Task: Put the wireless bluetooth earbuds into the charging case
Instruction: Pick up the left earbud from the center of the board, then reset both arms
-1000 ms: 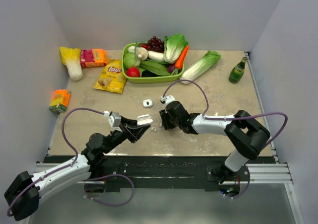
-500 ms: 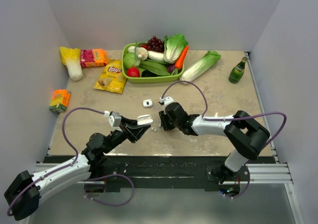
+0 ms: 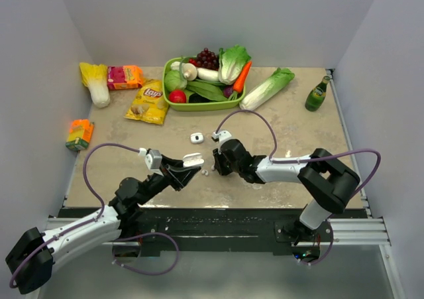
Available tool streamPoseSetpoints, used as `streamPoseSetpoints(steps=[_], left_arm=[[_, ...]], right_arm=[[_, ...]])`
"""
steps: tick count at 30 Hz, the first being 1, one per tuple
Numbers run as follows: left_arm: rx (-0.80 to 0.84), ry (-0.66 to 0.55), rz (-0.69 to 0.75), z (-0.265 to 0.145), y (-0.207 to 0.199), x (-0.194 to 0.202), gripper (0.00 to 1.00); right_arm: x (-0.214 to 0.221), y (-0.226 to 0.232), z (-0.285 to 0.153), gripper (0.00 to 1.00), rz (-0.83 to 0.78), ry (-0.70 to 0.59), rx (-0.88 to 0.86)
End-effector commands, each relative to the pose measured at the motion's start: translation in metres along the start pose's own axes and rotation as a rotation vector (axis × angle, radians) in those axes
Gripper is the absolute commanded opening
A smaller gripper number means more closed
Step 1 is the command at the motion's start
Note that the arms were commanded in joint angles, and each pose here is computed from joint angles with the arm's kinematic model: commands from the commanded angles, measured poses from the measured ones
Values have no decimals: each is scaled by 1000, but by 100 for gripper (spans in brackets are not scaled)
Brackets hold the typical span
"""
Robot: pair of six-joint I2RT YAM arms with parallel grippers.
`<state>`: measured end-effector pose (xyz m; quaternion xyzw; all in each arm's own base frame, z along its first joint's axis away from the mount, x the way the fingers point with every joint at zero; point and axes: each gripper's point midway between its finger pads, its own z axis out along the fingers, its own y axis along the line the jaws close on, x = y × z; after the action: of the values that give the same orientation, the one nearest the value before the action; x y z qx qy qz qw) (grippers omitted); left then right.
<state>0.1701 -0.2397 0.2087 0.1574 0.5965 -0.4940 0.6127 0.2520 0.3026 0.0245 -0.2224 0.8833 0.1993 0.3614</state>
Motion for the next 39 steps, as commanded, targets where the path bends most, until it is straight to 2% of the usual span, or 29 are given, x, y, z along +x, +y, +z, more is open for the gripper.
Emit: streamPoseSetpoints(steps=[1,8,28,35,36,38,39], left_arm=[[23,-14,-13,-5,-2,4,0],[23,-11,-11,-5,-3,4,0],[15,-22,-11,-4,-2,1,0],[-4,-93,14,4,0,-19,0],[-5,-100,33,7,0,-23,0],[2,-125,50,16,-4,-34,0],[3,-137,65,19,-4,-39,0]], right_arm=[[19,2,-2,17,1,47,-19],[23,2,-4,0,11,48,-21],[-13,-2,-43,0,48,-105,-9],[-68,-1,-107,0,61,-275,-5],[-94,2,-131,0,69,-361,-14],[-106,3,-154,0,44,-394,-9],[-125,6,-176,0,46,-457,-21]])
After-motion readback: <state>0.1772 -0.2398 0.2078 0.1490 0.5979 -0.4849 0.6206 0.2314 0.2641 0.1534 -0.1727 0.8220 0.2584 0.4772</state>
